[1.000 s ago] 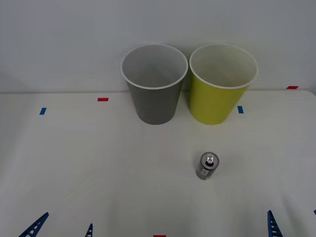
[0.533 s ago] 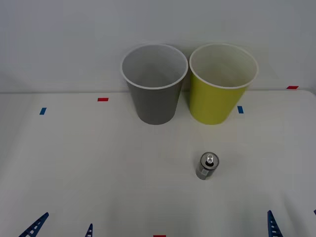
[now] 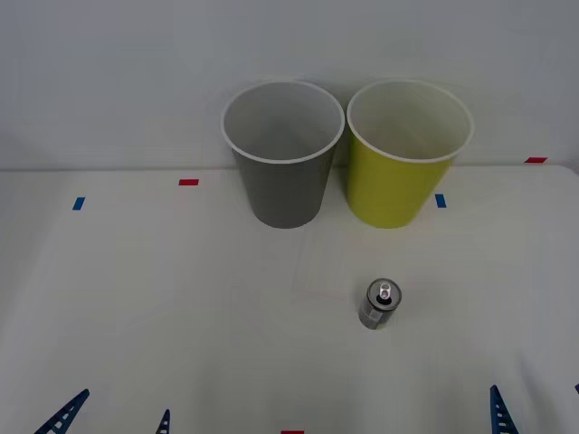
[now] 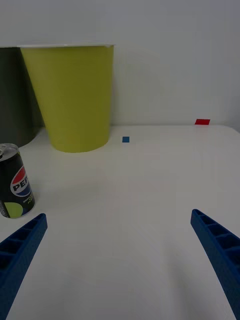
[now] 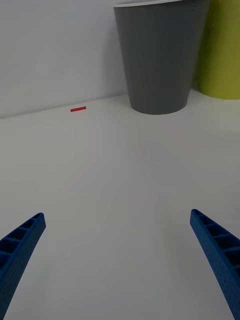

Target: Put cans in the gray bin and PET bottles in the light green bin.

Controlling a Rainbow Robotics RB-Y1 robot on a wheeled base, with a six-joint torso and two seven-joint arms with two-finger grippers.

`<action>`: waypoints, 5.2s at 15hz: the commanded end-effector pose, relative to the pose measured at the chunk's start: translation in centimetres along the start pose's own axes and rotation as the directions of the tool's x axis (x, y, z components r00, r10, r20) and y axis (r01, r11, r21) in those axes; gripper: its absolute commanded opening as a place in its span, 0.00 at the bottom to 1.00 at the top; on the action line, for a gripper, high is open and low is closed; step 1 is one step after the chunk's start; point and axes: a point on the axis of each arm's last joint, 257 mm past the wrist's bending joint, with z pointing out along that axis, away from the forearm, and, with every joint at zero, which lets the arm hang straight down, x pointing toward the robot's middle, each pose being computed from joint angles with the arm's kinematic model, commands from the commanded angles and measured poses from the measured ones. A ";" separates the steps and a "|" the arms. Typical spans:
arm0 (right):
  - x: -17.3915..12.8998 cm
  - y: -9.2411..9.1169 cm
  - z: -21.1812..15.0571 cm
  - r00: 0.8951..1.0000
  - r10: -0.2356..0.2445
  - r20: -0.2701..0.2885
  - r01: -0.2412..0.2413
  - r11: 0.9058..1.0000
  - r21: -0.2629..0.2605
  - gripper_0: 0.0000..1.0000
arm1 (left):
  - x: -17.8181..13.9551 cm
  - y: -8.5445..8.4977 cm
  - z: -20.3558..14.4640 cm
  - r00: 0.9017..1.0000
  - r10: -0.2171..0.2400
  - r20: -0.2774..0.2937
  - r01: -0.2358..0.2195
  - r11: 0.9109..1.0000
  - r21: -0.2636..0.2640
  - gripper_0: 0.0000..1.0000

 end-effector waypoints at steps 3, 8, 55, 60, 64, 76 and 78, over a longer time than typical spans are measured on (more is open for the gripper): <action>0.0 0.0 0.0 1.000 0.000 0.000 0.000 1.000 0.000 1.00 | 0.0 0.0 0.0 1.000 0.000 0.000 0.000 1.000 0.000 1.00; 0.0 0.0 0.0 1.000 0.000 0.000 0.000 1.000 0.000 1.00 | 0.0 0.0 0.0 1.000 0.000 0.000 0.000 1.000 0.000 1.00; 2.7 15.8 17.0 0.998 -0.033 0.057 0.051 0.936 -0.349 0.64 | 0.0 0.0 0.0 1.000 0.000 0.000 0.000 1.000 0.000 1.00; 2.4 15.7 17.3 0.999 0.002 0.049 0.015 0.940 -0.342 0.11 | 0.0 0.0 0.0 1.000 0.000 0.000 0.000 1.000 0.000 1.00; 2.8 15.5 17.0 0.999 0.005 0.040 0.008 0.942 -0.336 0.09 | 0.0 0.0 0.0 1.000 0.000 0.000 0.000 1.000 0.000 1.00; -5.6 16.7 15.7 0.994 0.080 -0.076 -0.105 0.905 -0.413 0.08 | 0.0 0.0 0.0 1.000 0.000 0.000 0.000 1.000 0.000 1.00; -7.8 17.6 16.9 0.990 0.132 -0.052 -0.141 0.886 -0.441 0.07 | 0.0 0.0 0.0 1.000 0.000 0.000 0.000 1.000 0.000 1.00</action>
